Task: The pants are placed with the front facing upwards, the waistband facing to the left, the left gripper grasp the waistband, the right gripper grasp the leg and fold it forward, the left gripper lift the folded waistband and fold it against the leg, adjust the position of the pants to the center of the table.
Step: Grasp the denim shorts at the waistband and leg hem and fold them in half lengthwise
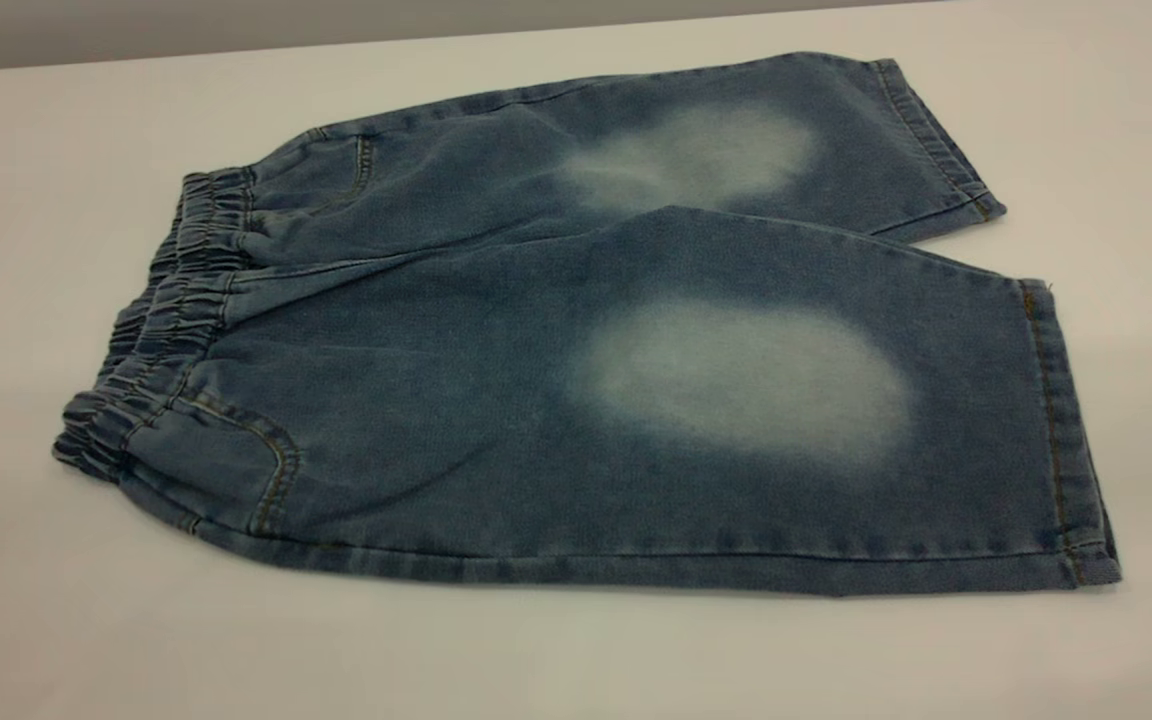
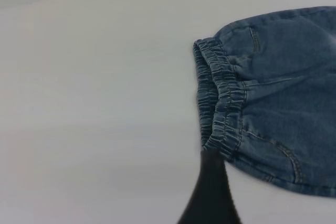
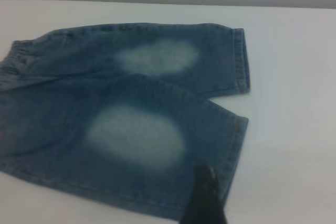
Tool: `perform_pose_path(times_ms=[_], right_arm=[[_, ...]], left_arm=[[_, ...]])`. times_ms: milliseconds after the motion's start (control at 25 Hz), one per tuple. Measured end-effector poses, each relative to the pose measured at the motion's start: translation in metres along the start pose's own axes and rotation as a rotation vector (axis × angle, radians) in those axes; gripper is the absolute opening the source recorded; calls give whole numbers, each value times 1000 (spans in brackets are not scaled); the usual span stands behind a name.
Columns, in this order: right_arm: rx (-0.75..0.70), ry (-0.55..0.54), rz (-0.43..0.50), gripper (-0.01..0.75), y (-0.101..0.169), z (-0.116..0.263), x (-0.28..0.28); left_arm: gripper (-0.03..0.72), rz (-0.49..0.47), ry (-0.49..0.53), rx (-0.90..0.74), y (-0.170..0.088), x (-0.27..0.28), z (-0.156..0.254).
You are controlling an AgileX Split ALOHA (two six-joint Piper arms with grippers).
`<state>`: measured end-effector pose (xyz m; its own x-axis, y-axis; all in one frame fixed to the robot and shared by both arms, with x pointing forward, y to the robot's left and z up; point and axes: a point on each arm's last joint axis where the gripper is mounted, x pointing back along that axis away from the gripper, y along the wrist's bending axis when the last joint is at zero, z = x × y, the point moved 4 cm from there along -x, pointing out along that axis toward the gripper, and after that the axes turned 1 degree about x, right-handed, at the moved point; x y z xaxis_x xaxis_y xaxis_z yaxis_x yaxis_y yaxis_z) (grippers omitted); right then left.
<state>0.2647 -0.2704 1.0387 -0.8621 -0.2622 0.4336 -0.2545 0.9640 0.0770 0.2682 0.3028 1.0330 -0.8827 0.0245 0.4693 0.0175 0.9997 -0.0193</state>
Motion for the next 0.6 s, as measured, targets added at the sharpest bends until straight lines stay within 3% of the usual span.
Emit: perform_pose_path(times_ms=[600], right_arm=[[-2,-9,-3,493,1,-2,1]], left_arm=[[519,-1,-3,5,0,1,-1]])
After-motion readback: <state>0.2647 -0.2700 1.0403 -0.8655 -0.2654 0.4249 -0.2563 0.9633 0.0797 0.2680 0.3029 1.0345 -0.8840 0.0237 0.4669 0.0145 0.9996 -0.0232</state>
